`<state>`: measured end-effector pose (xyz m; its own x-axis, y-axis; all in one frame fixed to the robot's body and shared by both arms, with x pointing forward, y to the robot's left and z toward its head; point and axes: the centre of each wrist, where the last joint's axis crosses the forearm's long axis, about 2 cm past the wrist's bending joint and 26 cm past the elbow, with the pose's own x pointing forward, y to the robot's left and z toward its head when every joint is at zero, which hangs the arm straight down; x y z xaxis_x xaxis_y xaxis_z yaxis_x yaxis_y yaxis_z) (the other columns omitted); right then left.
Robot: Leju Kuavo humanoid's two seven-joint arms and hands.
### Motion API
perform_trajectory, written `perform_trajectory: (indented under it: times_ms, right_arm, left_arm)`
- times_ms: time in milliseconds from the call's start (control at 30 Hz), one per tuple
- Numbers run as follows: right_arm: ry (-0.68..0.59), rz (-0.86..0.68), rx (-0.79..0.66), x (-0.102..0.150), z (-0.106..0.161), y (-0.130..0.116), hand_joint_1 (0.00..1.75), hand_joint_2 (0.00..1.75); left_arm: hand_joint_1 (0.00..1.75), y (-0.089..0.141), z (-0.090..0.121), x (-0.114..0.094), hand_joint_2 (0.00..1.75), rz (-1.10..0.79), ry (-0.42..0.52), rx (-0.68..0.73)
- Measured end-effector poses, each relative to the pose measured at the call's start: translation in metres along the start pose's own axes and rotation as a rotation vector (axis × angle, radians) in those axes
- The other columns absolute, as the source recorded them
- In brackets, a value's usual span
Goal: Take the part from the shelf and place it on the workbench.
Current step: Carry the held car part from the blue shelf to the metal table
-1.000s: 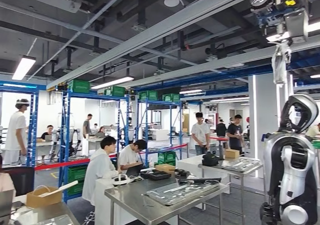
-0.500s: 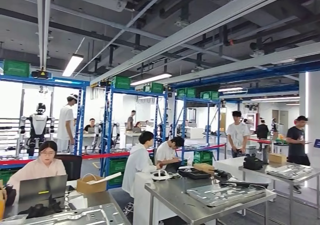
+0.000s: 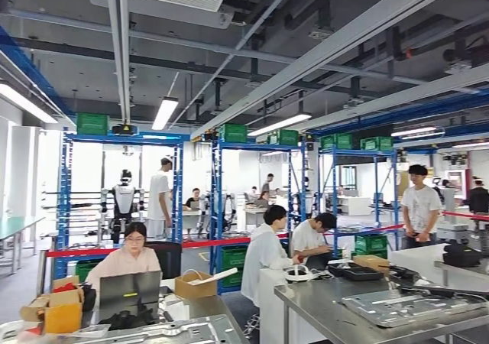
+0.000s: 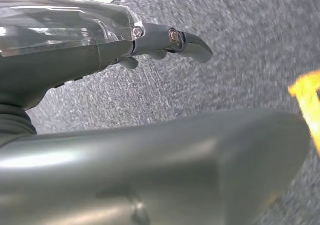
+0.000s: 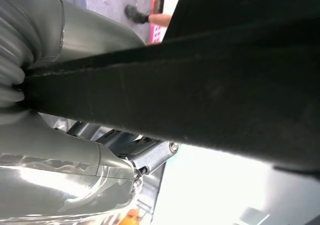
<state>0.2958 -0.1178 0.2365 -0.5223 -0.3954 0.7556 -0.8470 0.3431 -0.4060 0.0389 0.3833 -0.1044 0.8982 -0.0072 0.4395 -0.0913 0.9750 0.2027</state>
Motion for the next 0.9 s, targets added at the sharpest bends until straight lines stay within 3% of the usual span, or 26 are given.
perform_trajectory:
  times_ms: [900]
  right_arm:
    - [0.007,-0.024,-0.021,-0.0042,0.0018,-0.0020,1.75,1.75]
  left_arm:
    - [0.00,-0.0034,0.0009,-0.0021,1.75,0.008,-0.003,-0.006]
